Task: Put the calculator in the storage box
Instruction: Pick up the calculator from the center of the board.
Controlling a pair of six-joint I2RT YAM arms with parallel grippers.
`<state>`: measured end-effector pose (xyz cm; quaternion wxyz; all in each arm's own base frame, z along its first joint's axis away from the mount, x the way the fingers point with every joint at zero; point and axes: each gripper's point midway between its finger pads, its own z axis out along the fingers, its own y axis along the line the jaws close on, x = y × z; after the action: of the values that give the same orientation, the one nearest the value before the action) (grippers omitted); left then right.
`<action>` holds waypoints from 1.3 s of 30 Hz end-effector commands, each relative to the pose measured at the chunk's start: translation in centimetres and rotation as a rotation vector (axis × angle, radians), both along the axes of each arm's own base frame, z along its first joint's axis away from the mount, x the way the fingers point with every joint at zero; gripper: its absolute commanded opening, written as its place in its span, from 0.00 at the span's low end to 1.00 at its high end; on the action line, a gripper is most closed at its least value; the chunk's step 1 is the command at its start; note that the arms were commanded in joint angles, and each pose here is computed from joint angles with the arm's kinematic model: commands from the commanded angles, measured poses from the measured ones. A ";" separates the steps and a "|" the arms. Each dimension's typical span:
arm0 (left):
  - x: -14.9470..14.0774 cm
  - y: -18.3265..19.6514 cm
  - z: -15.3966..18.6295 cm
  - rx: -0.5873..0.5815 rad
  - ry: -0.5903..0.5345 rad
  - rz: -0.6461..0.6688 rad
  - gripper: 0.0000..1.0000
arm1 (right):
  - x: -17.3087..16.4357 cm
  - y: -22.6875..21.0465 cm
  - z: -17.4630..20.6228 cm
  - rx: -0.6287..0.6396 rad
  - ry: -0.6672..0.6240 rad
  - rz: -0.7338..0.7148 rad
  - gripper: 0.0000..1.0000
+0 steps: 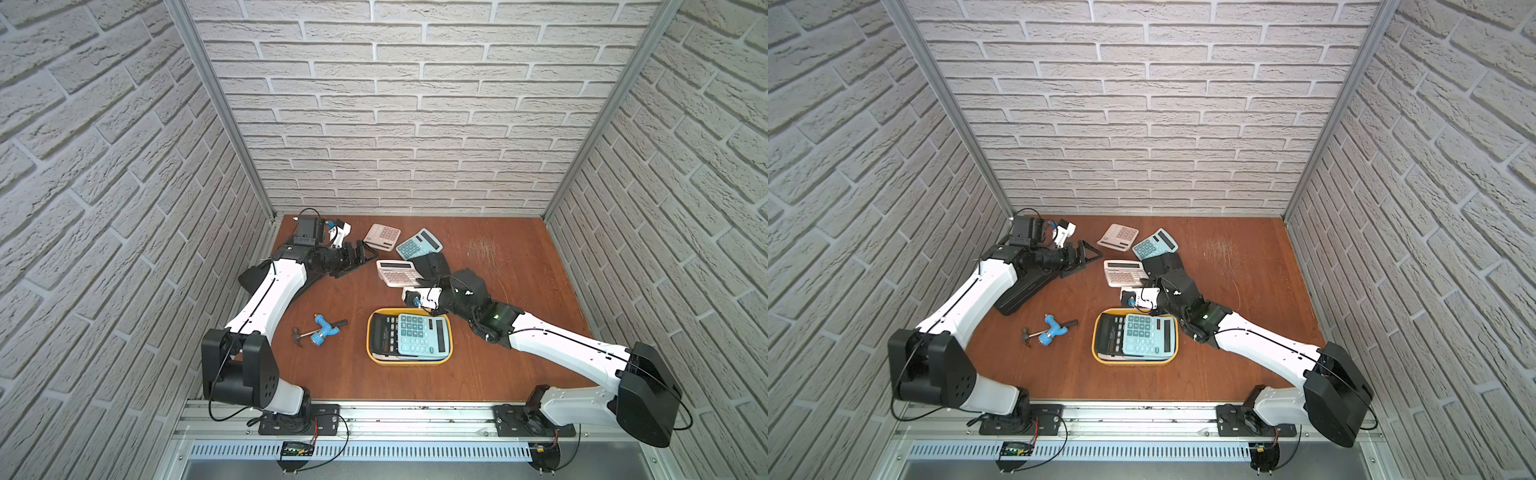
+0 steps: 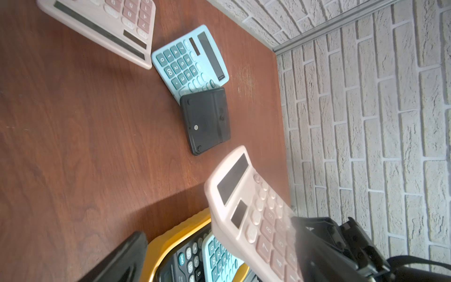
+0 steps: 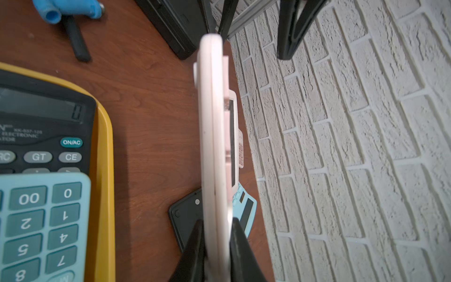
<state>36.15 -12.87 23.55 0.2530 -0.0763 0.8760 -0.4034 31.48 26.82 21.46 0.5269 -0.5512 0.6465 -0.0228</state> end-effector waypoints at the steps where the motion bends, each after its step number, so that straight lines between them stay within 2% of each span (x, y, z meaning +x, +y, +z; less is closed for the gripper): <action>1: -0.2 -0.5 0.1 0.002 0.000 -0.081 0.98 | 0.7 0.6 2.0 -0.093 -0.212 0.055 0.03; 7: 0.4 -1.3 -0.8 -0.038 0.022 -0.134 0.98 | 0.2 1.1 0.3 -0.255 -0.347 0.186 0.03; 11: 0.4 -1.8 -1.4 -0.039 0.023 -0.153 0.93 | -0.3 1.2 -0.4 -0.337 -0.439 0.257 0.03; 20: 0.2 -4.0 -3.1 -0.054 0.046 -0.226 0.84 | -2.2 2.5 -0.2 -0.324 -0.547 0.418 0.03; 30: 0.3 -4.7 -3.8 -0.091 0.067 -0.259 0.67 | -2.8 1.9 0.2 -0.295 -0.584 0.442 0.03; 39: 0.6 -5.5 -4.3 -0.175 0.095 -0.276 0.68 | -3.3 1.3 0.7 -0.253 -0.622 0.423 0.03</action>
<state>36.62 -17.85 19.29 0.1483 -0.0040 0.8616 -0.4854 28.16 27.93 18.76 0.5660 -0.7343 0.3451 -0.1462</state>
